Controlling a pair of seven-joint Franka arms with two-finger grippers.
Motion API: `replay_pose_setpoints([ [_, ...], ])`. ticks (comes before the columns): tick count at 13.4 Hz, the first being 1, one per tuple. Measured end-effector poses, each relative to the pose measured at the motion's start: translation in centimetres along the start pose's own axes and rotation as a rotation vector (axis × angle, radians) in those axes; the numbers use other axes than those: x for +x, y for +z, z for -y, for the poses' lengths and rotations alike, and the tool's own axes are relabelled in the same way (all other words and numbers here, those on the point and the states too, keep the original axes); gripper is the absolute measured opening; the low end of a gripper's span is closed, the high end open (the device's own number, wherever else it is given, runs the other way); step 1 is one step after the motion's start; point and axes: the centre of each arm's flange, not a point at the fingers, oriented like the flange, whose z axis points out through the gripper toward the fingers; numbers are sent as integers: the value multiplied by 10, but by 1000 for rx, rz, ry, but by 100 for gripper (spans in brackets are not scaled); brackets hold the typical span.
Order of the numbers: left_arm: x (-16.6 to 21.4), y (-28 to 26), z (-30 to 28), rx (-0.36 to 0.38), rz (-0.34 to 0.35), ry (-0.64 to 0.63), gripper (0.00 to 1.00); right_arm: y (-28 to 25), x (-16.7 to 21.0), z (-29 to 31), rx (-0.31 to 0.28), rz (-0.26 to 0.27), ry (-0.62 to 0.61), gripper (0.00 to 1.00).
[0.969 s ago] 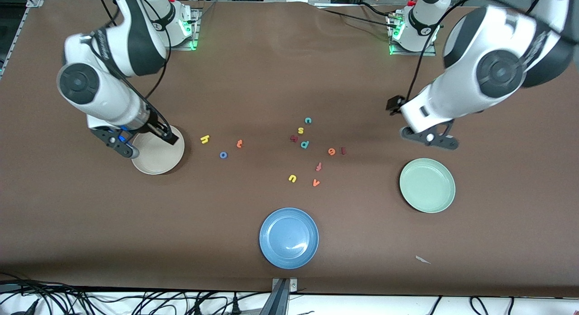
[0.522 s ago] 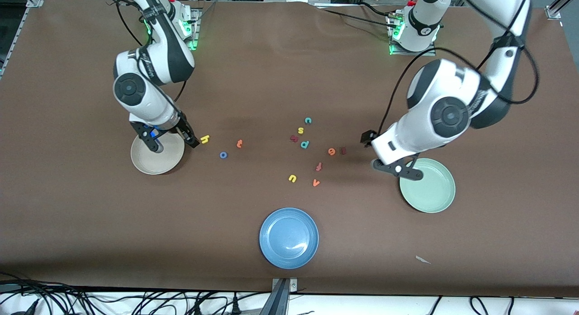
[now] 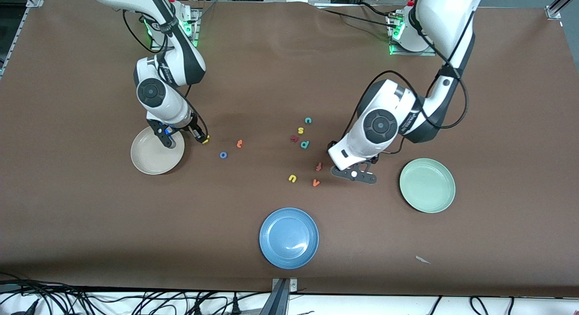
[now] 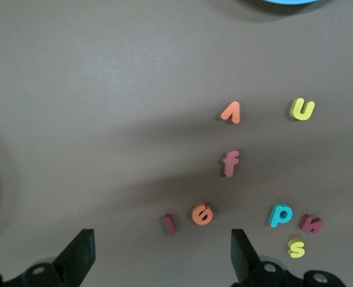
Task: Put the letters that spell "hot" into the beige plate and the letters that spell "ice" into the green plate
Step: 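Reach the right gripper to yellow 4 while the left gripper reaches orange 6, then grasp yellow 4 with the right gripper while the left gripper grasps orange 6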
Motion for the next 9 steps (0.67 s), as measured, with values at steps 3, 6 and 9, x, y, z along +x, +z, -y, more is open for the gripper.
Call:
replay_pose_setpoints([
  [3,-1,7,-10,1,-2,16,100,20,-4,2,18,-7,0,73],
  [6,-3,11,-16,5,4,30,100,28,-3,3,22,-10,-3,58],
  [9,-4,14,-21,6,7,55,100,28,-2,5,43,-18,-7,55],
])
